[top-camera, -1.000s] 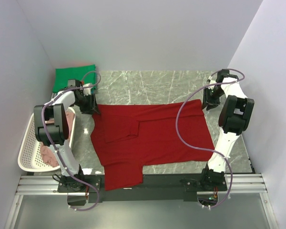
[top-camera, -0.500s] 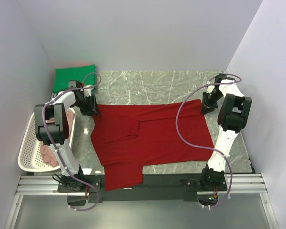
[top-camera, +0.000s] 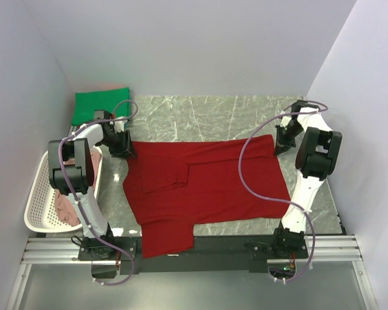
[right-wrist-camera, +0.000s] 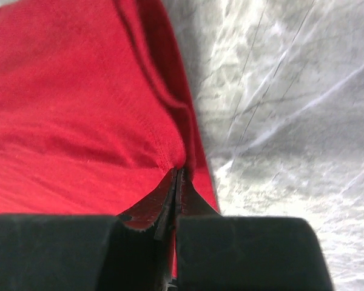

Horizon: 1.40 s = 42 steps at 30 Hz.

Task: Fold and stack the t-shirts
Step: Fold the tshirt

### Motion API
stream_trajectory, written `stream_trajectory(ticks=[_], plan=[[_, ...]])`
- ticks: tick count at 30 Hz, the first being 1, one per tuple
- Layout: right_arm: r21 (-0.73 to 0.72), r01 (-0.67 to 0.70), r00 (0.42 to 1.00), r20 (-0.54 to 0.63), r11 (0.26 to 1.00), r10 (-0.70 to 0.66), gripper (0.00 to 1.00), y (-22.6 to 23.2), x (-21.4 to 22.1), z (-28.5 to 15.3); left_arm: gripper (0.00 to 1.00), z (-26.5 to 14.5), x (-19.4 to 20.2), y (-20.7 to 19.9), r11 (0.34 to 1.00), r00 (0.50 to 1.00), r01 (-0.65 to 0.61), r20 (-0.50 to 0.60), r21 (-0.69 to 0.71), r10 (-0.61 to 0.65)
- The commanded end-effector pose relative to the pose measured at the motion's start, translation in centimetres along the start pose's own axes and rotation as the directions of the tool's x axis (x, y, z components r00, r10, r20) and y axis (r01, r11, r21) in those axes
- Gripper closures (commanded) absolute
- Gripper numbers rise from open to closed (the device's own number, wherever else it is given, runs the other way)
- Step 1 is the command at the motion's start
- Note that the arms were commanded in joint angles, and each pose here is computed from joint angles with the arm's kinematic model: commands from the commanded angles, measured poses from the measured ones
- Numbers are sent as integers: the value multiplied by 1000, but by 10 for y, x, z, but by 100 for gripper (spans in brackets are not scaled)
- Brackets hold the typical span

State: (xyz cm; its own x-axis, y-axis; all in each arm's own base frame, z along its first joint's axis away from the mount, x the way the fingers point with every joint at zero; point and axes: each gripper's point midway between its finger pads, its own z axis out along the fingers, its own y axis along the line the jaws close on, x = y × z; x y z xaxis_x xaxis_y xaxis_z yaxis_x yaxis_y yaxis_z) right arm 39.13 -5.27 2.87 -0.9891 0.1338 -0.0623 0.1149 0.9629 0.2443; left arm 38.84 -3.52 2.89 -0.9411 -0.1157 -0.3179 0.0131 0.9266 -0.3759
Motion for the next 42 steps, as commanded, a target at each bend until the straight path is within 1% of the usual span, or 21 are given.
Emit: stream_trajectory(ticks=[1, 3, 10, 15, 20, 22, 24, 25, 26, 27, 28, 29, 31, 32, 33, 35, 36, 38, 39, 41, 42], plan=[[-23, 4, 999, 39, 1000, -3, 100, 12, 7, -33, 51, -2, -7, 4, 999, 999, -28, 25, -17, 29], [-24, 5, 999, 42, 1000, -4, 100, 13, 12, -38, 51, -2, -8, 5, 999, 999, -30, 27, -23, 31], [14, 2, 1000, 7, 1000, -2, 100, 4, 30, -29, 51, -3, -11, 7, 999, 999, -35, 28, -37, 36], [51, -8, 1000, 12, 999, 7, 100, -12, 28, -30, 51, -5, -12, 8, 998, 999, -38, 32, -45, 39], [49, -18, 1000, 15, 999, 17, 100, -17, 25, -27, 51, -5, -13, 5, 999, 999, -39, 37, -28, 40], [37, -26, 1000, -4, 999, 26, 100, -17, 28, -18, 52, -10, -17, -5, 998, 997, -50, 60, 28, 48], [34, -26, 1000, -15, 999, 27, 100, -16, 31, -13, 51, -18, -22, -12, 996, 993, -67, 96, 54, 62], [32, -25, 1000, -17, 999, 26, 100, -16, 32, -10, 51, -27, -28, -17, 993, 987, -100, 135, 59, 91], [29, -28, 999, -16, 999, 29, 100, -15, 31, -9, 51, -31, -29, -24, 990, 984, -110, 147, 90, 96], [29, -30, 999, -18, 999, 31, 100, -16, 32, -7, 50, -35, -30, -26, 983, 977, -157, 159, 96, 140], [27, -31, 999, -12, 999, 31, 100, -15, 30, -8, 50, -41, -29, -31, 979, 974, -172, 166, 112, 153], [23, -31, 999, -8, 999, 32, 100, -14, 29, -9, 50, -44, -25, -40, 971, 974, -184, 161, 155, 159], [20, -29, 1000, 0, 999, 29, 100, -13, 24, -9, 50, -48, -16, -48, 958, 972, -209, 148, 194, 182], [16, -30, 1000, -8, 999, 30, 100, -12, 24, -8, 50, -49, -5, -54, 952, 976, -206, 114, 228, 184], [16, -25, 1000, 2, 1000, 25, 100, -12, 19, -9, 50, -49, 19, -67, 928, 961, -276, 80, 249, 265], [22, -22, 1000, 4, 1000, 22, 100, -13, 17, -9, 49, -47, 33, -76, 909, 945, -325, 58, 259, 322], [23, -21, 1000, 1, 999, 21, 100, -14, 17, -9, 50, -45, 40, -93, 887, 927, -371, 53, 276, 371], [28, -19, 1000, -1, 999, 19, 100, -15, 16, -8, 51, -42, 40, -109, 861, 903, -426, 71, 278, 424], [28, -18, 1000, -4, 999, 18, 100, -15, 16, -8, 52, -38, 44, -128, 830, 876, -476, 78, 293, 475], [28, -14, 1000, -3, 1000, 15, 100, -16, 15, -7, 53, -32, 35, -148, 794, 838, -543, 109, 274, 535], [26, -18, 1000, -6, 1000, 18, 100, -15, 15, -8, 54, -26, 39, -167, 759, 806, -586, 115, 282, 580]])
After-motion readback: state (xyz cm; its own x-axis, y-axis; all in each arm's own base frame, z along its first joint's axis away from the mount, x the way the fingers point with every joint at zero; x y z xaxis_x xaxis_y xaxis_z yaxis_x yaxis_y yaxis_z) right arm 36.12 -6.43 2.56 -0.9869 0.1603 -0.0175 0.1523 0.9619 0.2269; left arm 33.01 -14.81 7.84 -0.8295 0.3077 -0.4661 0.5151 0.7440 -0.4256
